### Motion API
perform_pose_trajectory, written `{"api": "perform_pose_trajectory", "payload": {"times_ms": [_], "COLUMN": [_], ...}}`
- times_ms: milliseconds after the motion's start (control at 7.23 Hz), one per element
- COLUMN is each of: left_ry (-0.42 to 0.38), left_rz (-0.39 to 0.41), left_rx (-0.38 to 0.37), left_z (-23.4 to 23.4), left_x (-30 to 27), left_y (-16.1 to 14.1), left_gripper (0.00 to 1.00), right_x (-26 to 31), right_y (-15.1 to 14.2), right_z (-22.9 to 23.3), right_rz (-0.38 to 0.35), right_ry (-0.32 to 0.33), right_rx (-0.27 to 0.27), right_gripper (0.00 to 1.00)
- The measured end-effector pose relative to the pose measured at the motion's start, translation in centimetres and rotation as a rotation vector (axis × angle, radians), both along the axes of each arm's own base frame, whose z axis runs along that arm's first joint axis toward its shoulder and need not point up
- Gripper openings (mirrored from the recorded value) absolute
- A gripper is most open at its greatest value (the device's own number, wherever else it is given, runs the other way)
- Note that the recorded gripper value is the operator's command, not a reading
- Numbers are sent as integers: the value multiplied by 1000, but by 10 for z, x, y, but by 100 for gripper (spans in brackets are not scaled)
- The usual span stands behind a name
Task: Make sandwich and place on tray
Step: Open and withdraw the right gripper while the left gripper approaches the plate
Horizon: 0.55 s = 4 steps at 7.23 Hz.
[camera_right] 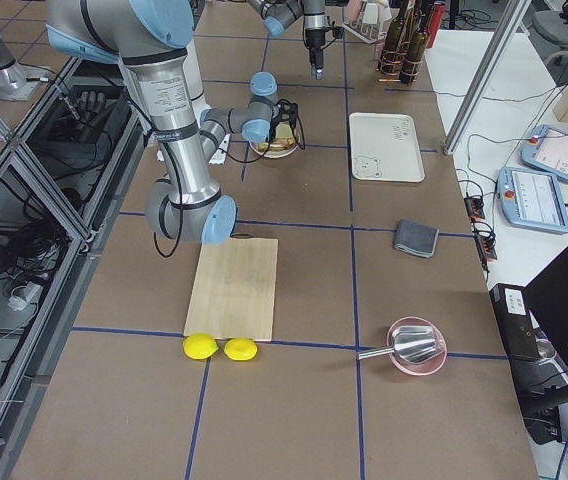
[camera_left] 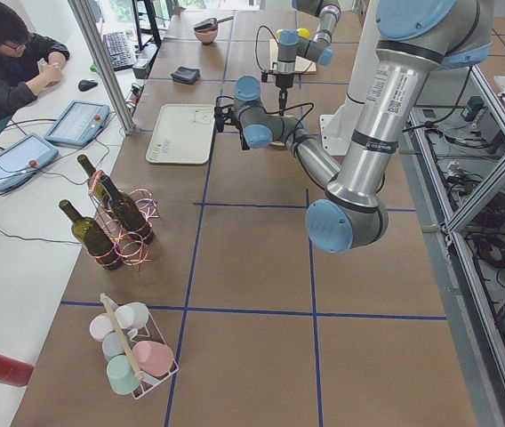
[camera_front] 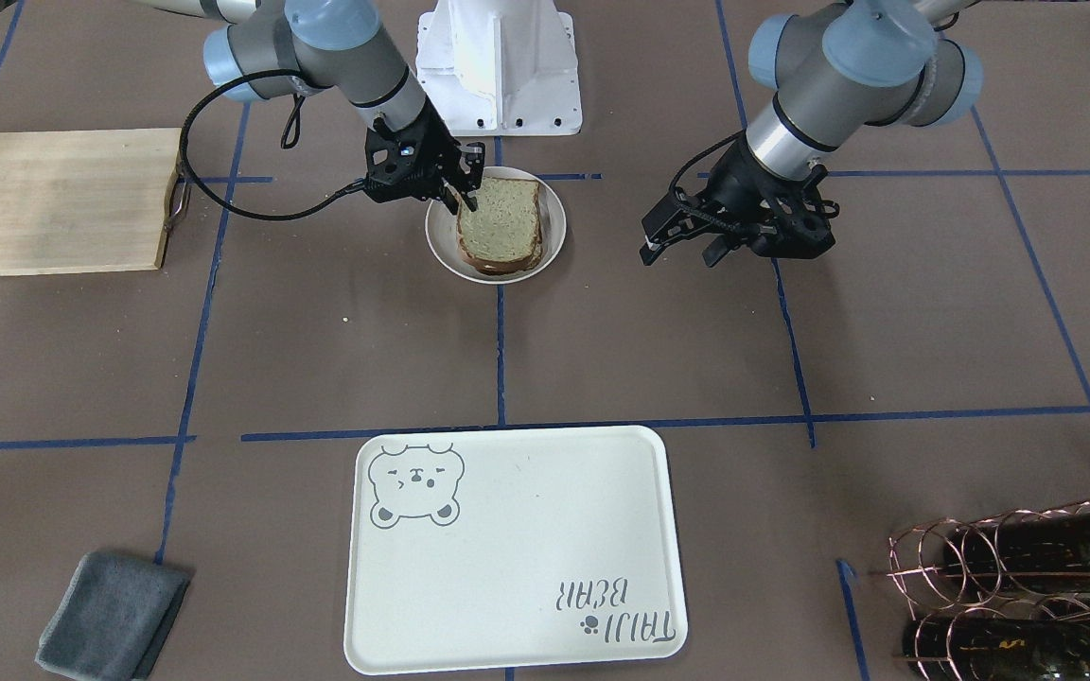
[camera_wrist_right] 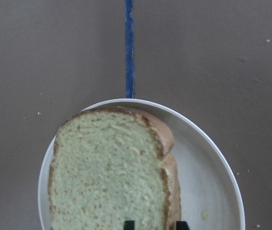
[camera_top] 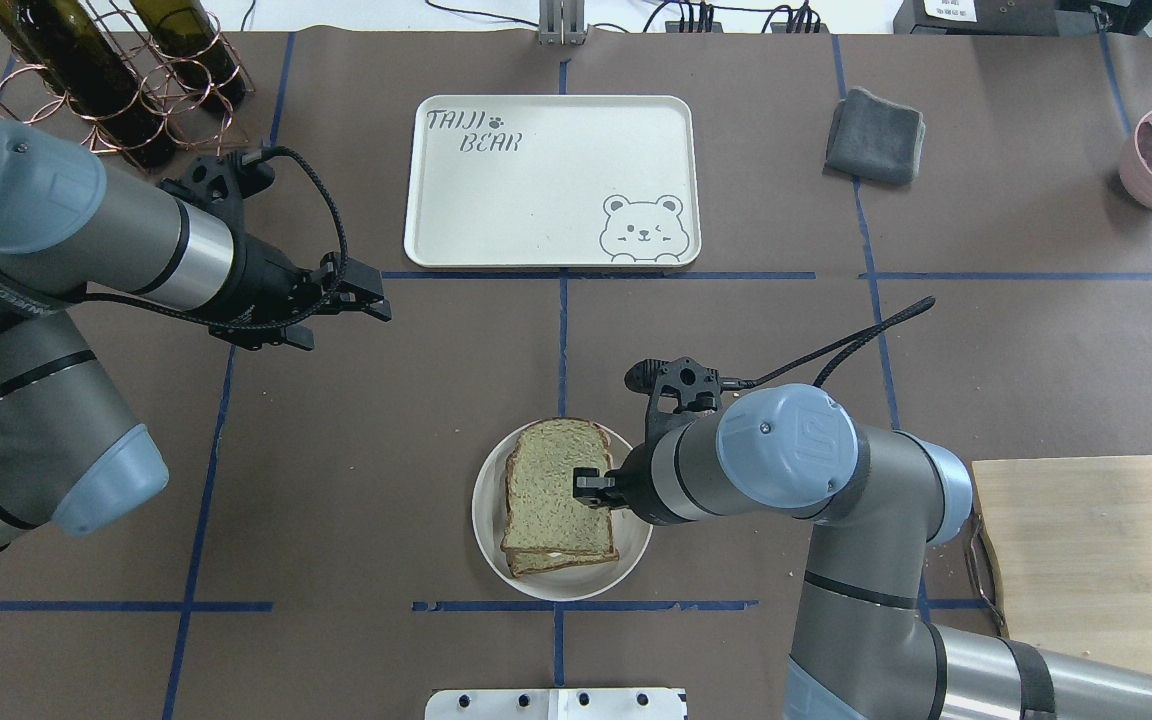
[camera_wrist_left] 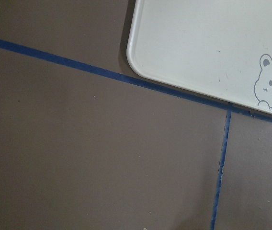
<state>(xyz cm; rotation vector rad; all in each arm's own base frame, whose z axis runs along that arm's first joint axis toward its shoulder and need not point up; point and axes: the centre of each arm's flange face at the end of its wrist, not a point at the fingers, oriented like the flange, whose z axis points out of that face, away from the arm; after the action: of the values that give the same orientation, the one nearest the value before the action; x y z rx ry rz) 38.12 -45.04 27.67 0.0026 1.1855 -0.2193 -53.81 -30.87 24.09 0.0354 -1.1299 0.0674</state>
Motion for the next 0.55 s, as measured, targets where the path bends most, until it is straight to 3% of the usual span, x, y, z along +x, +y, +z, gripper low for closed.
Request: {"api": "perform_pose_trajectory", "payload": {"times_ms": [138,415,553], "left_ry": [2,4,3], "left_rz": [11,41,40], "left_rx": [1,-3,-23], "left_z": [1,0,-3], "left_x": [6,34,57], "left_y": [3,26,44], "left_gripper": [99,73,68], "right_x": [10,45,65], "right_y": [-8,-35,-54], "right_z": [-5,-16,-15], "right_rz": [10,33,52], "right_ry": [-5,31,64], "right_rx": [-3,-46,-69], "right_gripper": [100,100,100]}}
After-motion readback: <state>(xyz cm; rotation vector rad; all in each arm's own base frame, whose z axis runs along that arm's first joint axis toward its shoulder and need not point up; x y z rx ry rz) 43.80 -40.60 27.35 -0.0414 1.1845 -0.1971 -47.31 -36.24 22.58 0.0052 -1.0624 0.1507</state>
